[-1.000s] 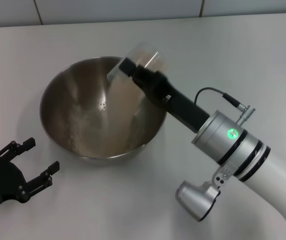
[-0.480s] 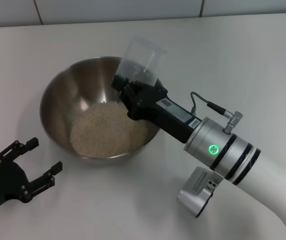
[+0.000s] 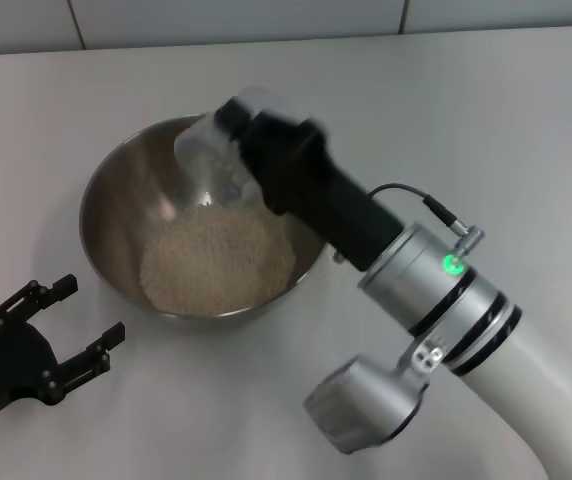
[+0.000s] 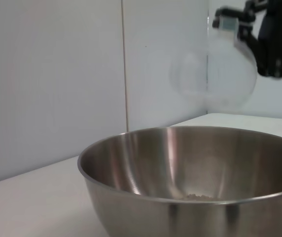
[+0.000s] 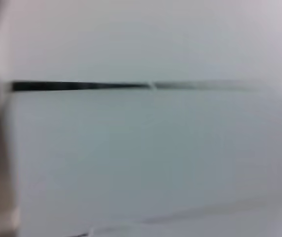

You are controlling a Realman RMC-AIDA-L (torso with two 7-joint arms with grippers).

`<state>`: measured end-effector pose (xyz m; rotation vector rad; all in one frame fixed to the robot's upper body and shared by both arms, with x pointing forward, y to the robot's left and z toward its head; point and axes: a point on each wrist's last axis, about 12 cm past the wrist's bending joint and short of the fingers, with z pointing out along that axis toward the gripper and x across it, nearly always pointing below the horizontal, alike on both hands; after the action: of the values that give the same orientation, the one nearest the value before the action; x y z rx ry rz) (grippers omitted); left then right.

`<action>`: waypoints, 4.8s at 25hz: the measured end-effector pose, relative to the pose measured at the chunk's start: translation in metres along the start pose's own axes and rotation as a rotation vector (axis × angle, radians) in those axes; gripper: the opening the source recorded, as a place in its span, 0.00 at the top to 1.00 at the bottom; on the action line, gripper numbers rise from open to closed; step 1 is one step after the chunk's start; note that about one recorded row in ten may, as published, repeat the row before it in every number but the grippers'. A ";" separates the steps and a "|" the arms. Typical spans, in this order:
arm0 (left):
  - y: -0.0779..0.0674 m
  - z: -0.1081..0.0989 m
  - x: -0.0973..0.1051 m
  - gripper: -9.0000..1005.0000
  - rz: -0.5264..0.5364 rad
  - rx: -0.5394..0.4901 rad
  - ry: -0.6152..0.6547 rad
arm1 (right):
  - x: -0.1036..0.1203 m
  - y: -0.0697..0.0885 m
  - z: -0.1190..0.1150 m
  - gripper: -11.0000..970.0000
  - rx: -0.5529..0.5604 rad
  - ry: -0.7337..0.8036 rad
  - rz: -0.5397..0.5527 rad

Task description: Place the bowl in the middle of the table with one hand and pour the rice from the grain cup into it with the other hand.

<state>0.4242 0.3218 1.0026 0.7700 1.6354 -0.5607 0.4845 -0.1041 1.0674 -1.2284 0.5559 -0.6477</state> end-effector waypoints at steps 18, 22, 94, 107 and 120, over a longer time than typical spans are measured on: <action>0.001 0.002 -0.002 0.21 0.000 0.002 -0.005 | 0.083 0.010 -0.055 0.98 0.284 0.420 1.221; 0.000 0.003 -0.002 0.21 -0.002 0.003 -0.007 | 0.097 0.021 -0.063 0.98 0.228 0.473 1.276; -0.003 -0.003 -0.001 0.21 -0.011 0.011 -0.016 | 0.079 0.035 -0.141 0.15 -0.367 0.170 1.534; -0.003 -0.004 -0.001 0.21 -0.008 0.008 -0.015 | 0.078 0.036 -0.139 0.15 -0.375 0.174 1.530; -0.002 -0.005 0.000 0.21 -0.012 0.001 -0.015 | 0.078 0.036 -0.139 0.15 -0.375 0.173 1.529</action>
<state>0.4196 0.3236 1.0038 0.7552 1.6274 -0.5747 0.4477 -0.2455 0.9945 -0.7393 1.5463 0.6849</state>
